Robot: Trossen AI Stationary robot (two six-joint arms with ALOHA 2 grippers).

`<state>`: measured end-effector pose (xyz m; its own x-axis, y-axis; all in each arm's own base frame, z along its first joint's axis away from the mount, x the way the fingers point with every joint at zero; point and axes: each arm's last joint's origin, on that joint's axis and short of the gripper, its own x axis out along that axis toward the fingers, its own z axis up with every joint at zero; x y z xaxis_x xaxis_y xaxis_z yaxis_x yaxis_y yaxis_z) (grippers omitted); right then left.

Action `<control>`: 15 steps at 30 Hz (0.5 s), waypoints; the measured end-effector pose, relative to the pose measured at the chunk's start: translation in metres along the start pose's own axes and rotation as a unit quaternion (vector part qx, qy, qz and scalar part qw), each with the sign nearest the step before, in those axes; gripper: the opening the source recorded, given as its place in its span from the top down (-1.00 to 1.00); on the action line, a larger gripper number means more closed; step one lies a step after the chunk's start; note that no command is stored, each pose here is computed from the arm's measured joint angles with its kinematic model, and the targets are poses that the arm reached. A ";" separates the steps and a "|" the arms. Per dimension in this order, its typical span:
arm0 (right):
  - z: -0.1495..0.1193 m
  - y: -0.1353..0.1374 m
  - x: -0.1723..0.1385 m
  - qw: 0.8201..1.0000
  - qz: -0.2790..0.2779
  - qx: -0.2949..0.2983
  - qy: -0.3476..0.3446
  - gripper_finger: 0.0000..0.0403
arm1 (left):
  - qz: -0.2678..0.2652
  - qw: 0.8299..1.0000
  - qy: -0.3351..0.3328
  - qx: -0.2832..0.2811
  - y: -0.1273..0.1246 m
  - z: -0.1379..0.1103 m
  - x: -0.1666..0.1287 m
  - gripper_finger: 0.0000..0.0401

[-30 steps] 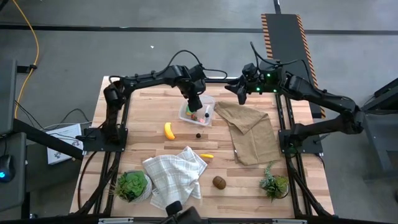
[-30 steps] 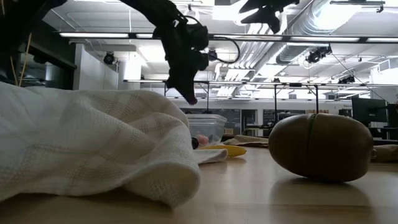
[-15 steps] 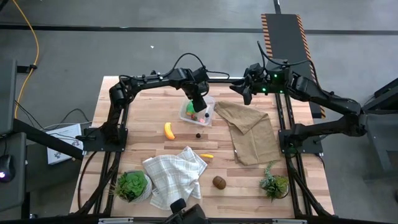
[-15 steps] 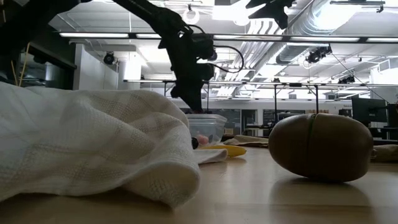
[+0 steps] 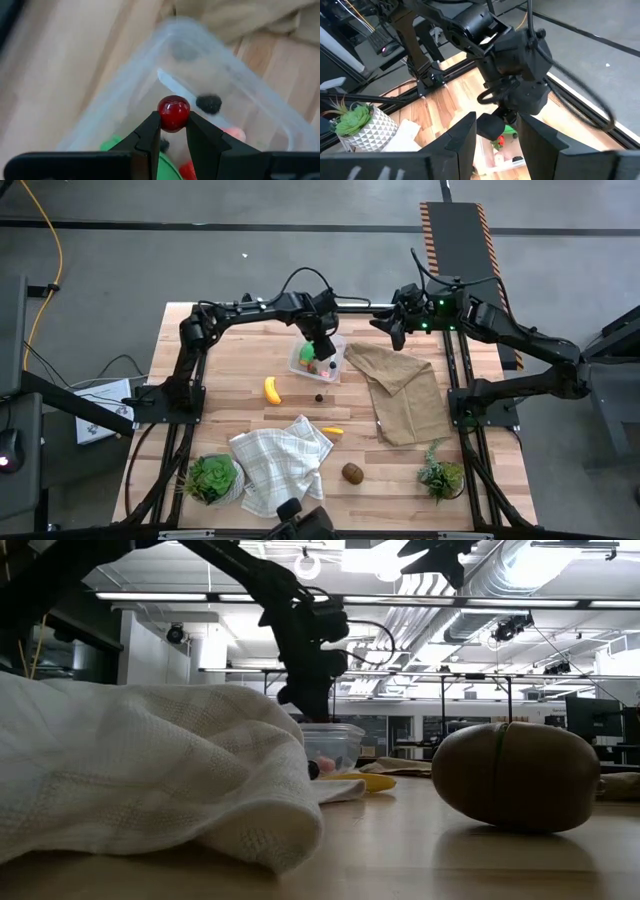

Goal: Pick and placing Produce into tupperware
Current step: Put the red cherry into the transparent bin

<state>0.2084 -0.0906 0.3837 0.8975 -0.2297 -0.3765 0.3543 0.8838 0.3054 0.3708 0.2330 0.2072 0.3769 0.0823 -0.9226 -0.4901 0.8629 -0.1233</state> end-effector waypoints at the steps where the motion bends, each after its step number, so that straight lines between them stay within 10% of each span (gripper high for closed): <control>1: 0.000 0.000 0.000 1.000 0.000 -0.001 0.001 0.34 | -0.001 1.000 0.005 -0.002 0.000 -0.001 0.001 0.62; 15: -0.001 0.000 0.000 1.000 -0.001 -0.009 0.004 0.34 | -0.017 1.000 0.000 -0.007 0.000 0.000 0.006 0.40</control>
<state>0.2082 -0.0905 0.3829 0.8945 -0.2283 -0.3843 0.3514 0.8906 0.2888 0.3736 0.2333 0.2022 0.3938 0.0523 -0.9177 -0.4874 0.8583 -0.1602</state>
